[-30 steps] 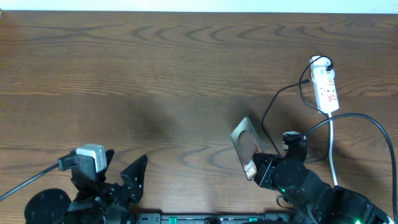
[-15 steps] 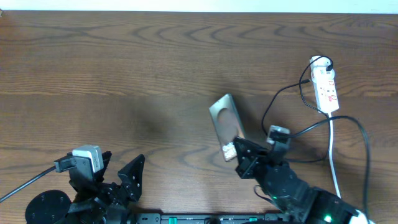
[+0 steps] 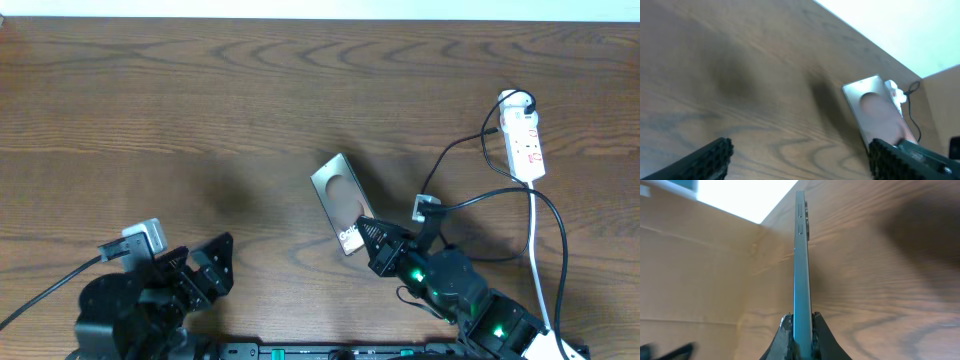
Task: Plug charger to phone and switch on socket
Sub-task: 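Swing the upright phone toward table center with the right gripper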
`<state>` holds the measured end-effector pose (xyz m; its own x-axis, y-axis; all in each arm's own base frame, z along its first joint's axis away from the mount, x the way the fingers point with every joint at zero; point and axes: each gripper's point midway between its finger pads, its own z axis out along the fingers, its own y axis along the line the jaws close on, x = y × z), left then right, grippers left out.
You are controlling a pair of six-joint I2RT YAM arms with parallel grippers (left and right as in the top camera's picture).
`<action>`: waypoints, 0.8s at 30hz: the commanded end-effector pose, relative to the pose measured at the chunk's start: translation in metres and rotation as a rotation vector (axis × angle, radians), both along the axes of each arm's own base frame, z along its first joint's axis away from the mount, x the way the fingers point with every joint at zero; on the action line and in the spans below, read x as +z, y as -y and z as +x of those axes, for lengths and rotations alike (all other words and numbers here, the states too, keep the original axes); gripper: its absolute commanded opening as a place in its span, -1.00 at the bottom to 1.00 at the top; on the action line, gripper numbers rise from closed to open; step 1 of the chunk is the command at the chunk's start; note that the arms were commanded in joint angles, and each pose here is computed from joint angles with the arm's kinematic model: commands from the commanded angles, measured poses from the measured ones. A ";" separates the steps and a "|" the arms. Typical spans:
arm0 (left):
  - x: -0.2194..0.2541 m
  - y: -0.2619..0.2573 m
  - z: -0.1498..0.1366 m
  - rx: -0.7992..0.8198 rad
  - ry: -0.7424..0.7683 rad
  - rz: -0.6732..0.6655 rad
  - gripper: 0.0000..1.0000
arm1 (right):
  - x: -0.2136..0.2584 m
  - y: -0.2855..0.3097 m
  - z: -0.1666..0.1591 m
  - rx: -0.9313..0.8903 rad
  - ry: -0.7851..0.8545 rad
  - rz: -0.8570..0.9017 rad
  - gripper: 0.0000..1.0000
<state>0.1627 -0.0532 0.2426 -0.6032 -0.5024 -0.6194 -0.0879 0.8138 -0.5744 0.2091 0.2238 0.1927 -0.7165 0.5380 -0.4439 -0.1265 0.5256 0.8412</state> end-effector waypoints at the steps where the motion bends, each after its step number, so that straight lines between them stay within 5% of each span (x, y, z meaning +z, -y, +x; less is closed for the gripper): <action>1: -0.012 -0.001 0.005 0.072 -0.054 -0.090 0.93 | 0.017 -0.008 -0.004 0.069 0.004 0.077 -0.98; 12: -0.010 0.053 0.018 -0.163 -0.123 -0.310 0.96 | 0.004 -0.021 -0.003 0.109 -0.035 0.186 -0.98; 24: -0.007 0.076 0.027 -0.354 -0.113 -0.307 0.96 | -0.011 0.003 -0.005 0.085 0.067 0.371 -0.98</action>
<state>0.1936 -0.1223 0.2350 -0.8032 -0.4605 -0.3779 0.0283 0.6042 -0.7963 0.2028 0.2259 0.1725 -0.7470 0.5953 -0.2962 -0.2020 0.2212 0.9541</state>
